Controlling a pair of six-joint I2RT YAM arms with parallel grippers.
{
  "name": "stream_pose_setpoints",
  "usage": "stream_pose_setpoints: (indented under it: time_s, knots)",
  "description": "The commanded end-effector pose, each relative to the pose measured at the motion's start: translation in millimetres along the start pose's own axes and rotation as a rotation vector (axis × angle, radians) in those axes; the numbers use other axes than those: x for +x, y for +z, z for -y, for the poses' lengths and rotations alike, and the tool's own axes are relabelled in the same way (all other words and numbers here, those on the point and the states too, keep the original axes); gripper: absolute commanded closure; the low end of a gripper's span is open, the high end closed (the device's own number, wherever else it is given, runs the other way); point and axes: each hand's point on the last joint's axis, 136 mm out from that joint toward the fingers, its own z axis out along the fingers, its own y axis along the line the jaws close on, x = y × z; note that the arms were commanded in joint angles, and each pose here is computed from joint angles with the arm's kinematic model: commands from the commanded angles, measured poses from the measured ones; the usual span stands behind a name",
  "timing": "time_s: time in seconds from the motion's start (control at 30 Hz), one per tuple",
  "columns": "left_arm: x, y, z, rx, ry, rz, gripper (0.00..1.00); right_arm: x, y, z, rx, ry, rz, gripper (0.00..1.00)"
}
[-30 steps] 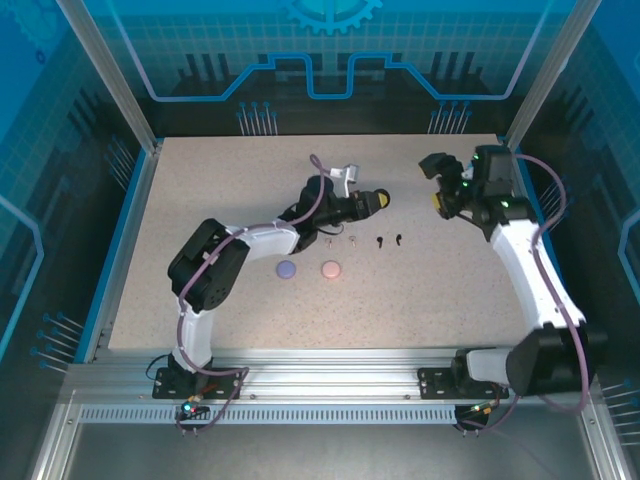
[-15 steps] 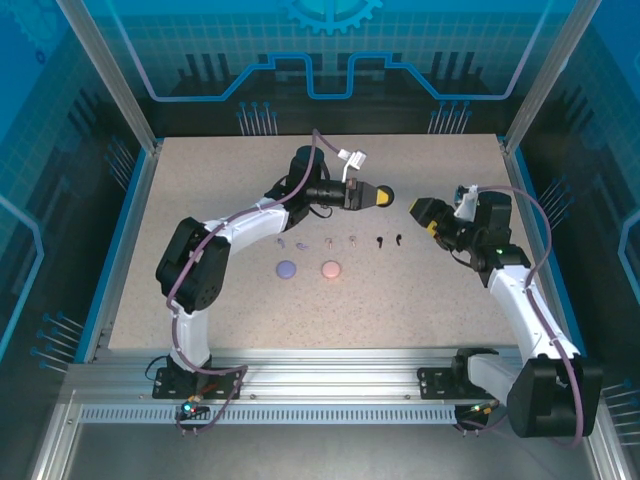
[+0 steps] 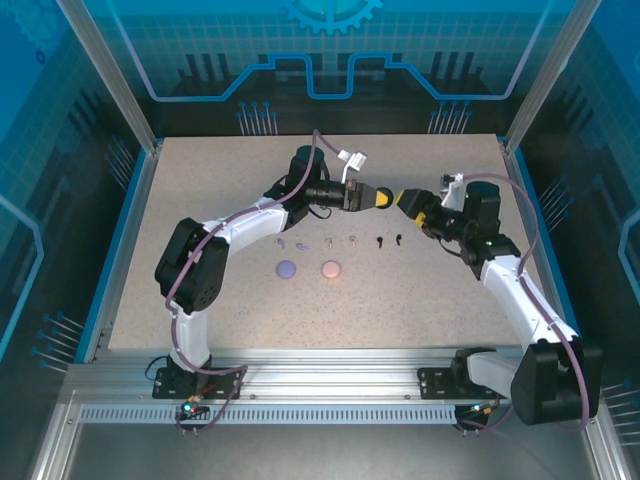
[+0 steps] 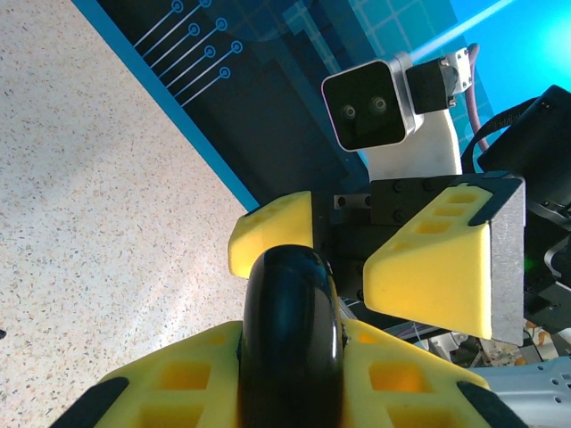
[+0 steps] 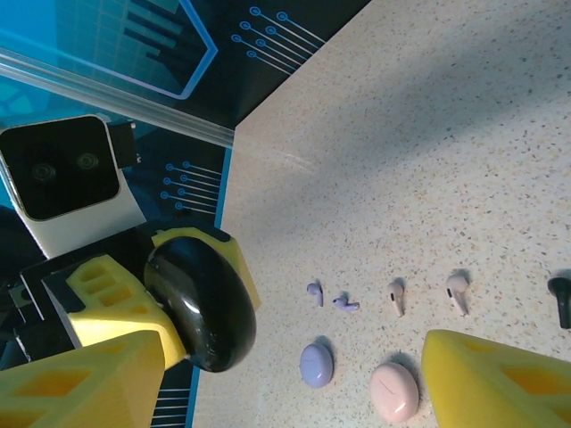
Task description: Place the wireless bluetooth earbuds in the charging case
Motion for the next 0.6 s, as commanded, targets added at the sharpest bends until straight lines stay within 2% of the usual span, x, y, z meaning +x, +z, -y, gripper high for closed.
stream_pose_setpoints:
  time_s: [0.0,0.13,0.27,0.4,0.57]
  knots:
    - [-15.4,-5.4,36.2,0.051,0.086,0.017,1.0,-6.2,5.1,-15.3,-0.038,-0.046,0.003,0.25]
    - [-16.0,-5.8,40.4,0.059,0.092,0.017,1.0,-2.3,14.6,-7.2,-0.021,-0.035,-0.02,0.26]
    - [-15.5,-5.7,47.7,0.07,0.103,0.012,1.0,-0.8,20.1,17.6,0.043,0.006,-0.018,0.29]
    - [-14.4,-7.2,48.7,0.063,0.109,0.007,1.0,-5.3,13.2,38.4,0.092,0.056,0.012,0.3]
    - [-13.4,-7.5,47.7,0.061,0.11,0.006,1.0,-10.0,3.8,39.7,0.113,0.063,0.03,0.3]
